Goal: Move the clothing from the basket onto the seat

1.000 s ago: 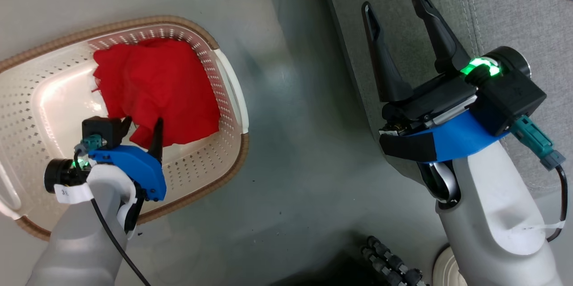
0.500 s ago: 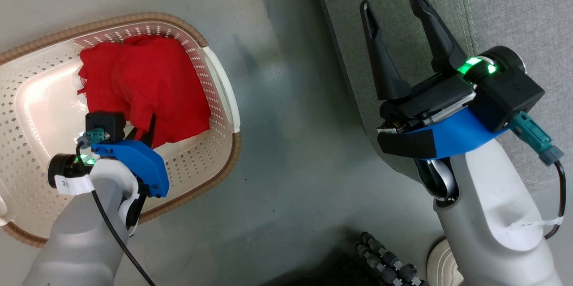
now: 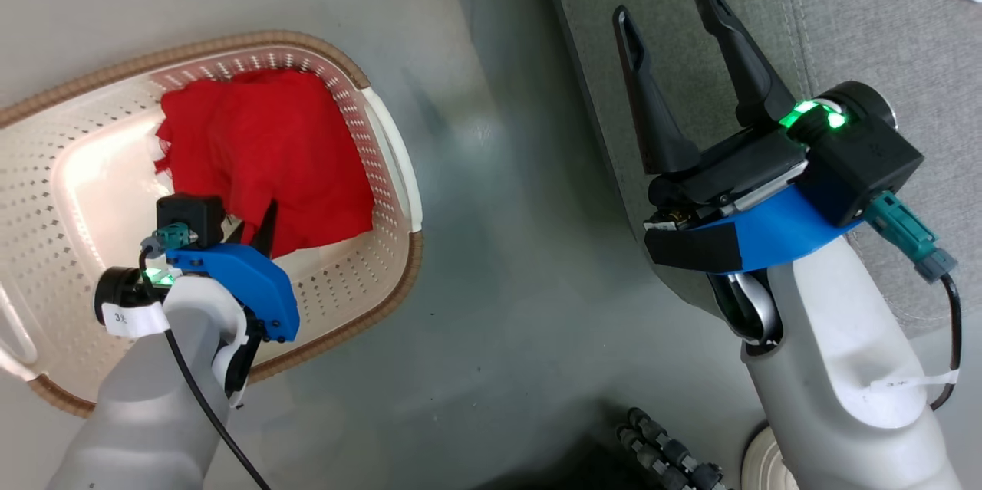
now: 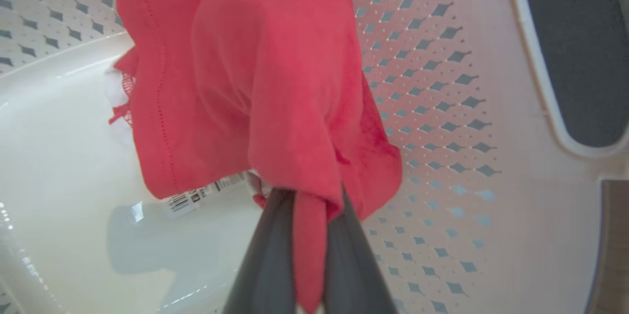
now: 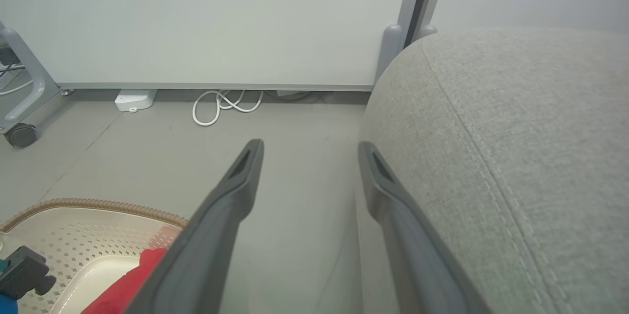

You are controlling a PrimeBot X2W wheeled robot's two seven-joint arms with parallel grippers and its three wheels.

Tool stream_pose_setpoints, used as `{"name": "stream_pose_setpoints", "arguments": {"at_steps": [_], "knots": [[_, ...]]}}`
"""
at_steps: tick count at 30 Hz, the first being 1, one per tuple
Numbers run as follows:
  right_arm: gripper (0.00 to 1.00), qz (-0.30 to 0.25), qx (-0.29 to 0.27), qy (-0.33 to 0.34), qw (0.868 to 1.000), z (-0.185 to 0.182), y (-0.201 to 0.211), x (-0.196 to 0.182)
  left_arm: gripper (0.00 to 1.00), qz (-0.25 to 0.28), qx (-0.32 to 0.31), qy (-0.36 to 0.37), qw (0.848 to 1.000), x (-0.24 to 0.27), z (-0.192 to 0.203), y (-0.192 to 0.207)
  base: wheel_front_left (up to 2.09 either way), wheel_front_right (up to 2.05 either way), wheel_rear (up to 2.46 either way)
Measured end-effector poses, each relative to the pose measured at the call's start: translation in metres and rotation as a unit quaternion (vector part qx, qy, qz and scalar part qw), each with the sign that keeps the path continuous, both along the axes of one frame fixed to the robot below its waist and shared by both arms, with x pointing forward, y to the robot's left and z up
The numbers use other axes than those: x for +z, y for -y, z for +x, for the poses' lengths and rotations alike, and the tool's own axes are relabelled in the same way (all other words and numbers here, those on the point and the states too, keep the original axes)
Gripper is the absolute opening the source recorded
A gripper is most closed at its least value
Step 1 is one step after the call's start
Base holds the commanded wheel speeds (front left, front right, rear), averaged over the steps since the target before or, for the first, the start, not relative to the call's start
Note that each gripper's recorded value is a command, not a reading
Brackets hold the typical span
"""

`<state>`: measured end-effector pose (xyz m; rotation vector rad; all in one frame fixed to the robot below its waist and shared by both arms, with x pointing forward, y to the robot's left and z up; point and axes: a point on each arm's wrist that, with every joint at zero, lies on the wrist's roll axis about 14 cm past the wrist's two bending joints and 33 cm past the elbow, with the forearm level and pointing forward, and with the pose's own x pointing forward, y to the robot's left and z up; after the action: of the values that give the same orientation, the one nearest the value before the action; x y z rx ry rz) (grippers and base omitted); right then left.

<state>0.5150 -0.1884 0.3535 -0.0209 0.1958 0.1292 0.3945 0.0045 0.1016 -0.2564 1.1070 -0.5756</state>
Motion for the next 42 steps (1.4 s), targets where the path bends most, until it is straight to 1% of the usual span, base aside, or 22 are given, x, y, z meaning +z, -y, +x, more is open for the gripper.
{"name": "stream_pose_setpoints", "arguments": {"at_steps": [5,11,15,16,22,24,29,34,35,42], "knots": [[1.00,0.001,-0.005,0.014,1.000,0.000,0.002,0.017,0.00,-0.007,0.008,0.011,1.000,0.020,-0.001,0.003,0.00,0.00,0.00],[1.00,-0.001,-0.019,0.022,1.000,-0.015,0.008,0.038,0.00,-0.023,0.008,0.044,0.999,0.062,-0.001,0.010,0.00,0.00,0.00],[1.00,-0.003,-0.028,0.033,0.999,-0.028,0.011,0.058,0.00,-0.036,-0.004,0.083,0.996,0.099,0.000,0.016,0.00,0.00,0.00],[1.00,-0.003,-0.028,0.039,0.999,-0.034,0.010,0.068,0.00,-0.045,-0.005,0.103,0.994,0.119,0.002,0.019,0.00,0.00,0.00],[1.00,0.007,-0.018,0.055,0.998,-0.054,-0.002,0.098,0.00,-0.067,-0.015,0.171,0.983,0.182,0.003,0.026,0.00,0.00,0.00],[1.00,0.012,-0.015,0.057,0.998,-0.063,-0.007,0.105,0.00,-0.068,-0.029,0.200,0.977,0.202,0.001,0.026,0.00,0.00,0.00],[1.00,0.024,0.000,0.065,0.998,-0.082,-0.020,0.122,0.00,-0.075,-0.038,0.266,0.960,0.252,-0.001,0.024,0.00,0.00,0.00],[1.00,0.033,0.021,0.076,0.996,-0.097,-0.038,0.137,0.00,-0.083,-0.040,0.333,0.939,0.301,-0.002,0.021,0.00,0.00,0.00],[1.00,0.037,0.029,0.082,0.995,-0.103,-0.045,0.144,0.00,-0.086,-0.039,0.355,0.930,0.318,-0.003,0.018,0.00,0.00,0.00],[1.00,0.045,0.050,0.103,0.992,-0.116,-0.061,0.163,0.00,-0.101,-0.044,0.426,0.898,0.376,-0.007,0.020,0.00,0.00,0.00]]}}
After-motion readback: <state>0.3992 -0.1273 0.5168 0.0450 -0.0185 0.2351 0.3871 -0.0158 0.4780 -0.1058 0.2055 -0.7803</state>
